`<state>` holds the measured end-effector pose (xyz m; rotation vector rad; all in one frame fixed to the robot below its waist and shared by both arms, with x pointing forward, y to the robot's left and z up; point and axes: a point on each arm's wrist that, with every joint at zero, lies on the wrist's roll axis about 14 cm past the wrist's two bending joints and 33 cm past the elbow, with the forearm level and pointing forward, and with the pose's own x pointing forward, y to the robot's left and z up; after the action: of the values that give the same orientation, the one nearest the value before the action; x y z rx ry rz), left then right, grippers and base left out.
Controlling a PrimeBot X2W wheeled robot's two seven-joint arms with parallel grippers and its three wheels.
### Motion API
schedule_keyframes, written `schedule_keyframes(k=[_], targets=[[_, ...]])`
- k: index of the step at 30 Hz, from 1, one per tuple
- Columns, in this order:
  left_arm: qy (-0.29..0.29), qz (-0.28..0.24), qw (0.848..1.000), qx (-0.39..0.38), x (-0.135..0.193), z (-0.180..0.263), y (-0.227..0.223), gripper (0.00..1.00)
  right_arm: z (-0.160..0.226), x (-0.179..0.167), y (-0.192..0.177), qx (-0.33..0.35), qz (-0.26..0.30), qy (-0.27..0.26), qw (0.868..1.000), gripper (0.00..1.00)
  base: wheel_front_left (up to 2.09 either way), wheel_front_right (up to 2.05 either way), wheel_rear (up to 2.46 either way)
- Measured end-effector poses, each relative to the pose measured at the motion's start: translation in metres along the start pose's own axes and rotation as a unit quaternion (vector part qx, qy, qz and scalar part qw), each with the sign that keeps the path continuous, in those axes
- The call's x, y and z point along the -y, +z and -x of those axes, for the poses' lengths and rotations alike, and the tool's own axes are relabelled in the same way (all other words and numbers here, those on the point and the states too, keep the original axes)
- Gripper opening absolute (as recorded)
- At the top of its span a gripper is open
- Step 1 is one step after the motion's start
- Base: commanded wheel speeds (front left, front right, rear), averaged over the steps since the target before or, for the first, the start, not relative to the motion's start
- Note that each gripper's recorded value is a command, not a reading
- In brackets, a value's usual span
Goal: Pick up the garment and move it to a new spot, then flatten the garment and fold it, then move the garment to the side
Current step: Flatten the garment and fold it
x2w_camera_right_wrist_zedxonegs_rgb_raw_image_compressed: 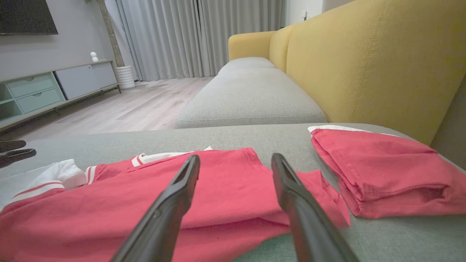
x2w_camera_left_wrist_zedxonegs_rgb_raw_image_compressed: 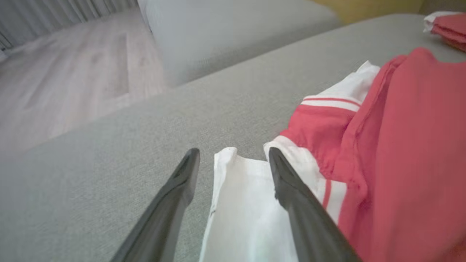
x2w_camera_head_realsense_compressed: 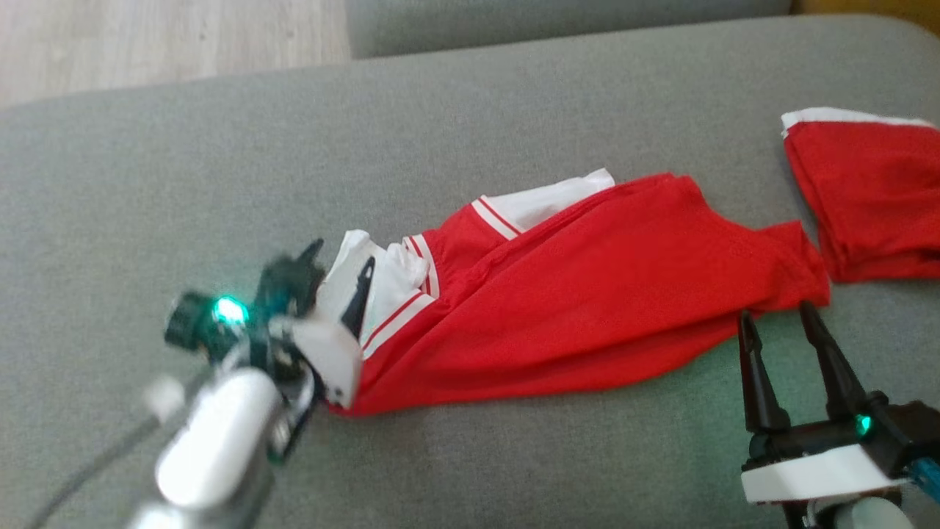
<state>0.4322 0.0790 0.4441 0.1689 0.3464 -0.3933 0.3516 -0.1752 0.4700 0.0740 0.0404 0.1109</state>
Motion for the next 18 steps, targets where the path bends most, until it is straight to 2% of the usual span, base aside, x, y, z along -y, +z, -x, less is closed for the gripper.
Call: schedule_keyframes(k=[3,7,9,14,18], targets=[[-0.033,-0.033,0.996,-0.072,-0.008,-0.012,-0.007,1.0,-0.004,0.003,-0.005,-0.008,0.004,0.001,1.0,1.0,0.0,0.0,0.0],[-0.052,-0.064,0.989,-0.126,-0.02,-0.027,0.004,1.0,-0.013,0.005,-0.003,-0.005,0.003,0.0,1.0,1.0,0.0,0.0,0.0],[-0.06,-0.073,0.98,-0.175,-0.022,-0.034,0.0,1.0,-0.015,0.008,-0.004,-0.006,0.004,-0.004,1.0,1.0,0.0,0.0,0.0],[-0.08,-0.037,0.962,-0.257,-0.018,-0.039,-0.031,1.0,-0.012,0.014,-0.011,-0.017,0.002,-0.015,1.0,1.0,0.0,0.0,0.0],[-0.089,-0.034,0.951,-0.295,-0.016,-0.044,-0.047,1.0,-0.015,0.021,-0.01,-0.016,0.002,-0.025,1.0,1.0,0.0,0.0,0.0]])
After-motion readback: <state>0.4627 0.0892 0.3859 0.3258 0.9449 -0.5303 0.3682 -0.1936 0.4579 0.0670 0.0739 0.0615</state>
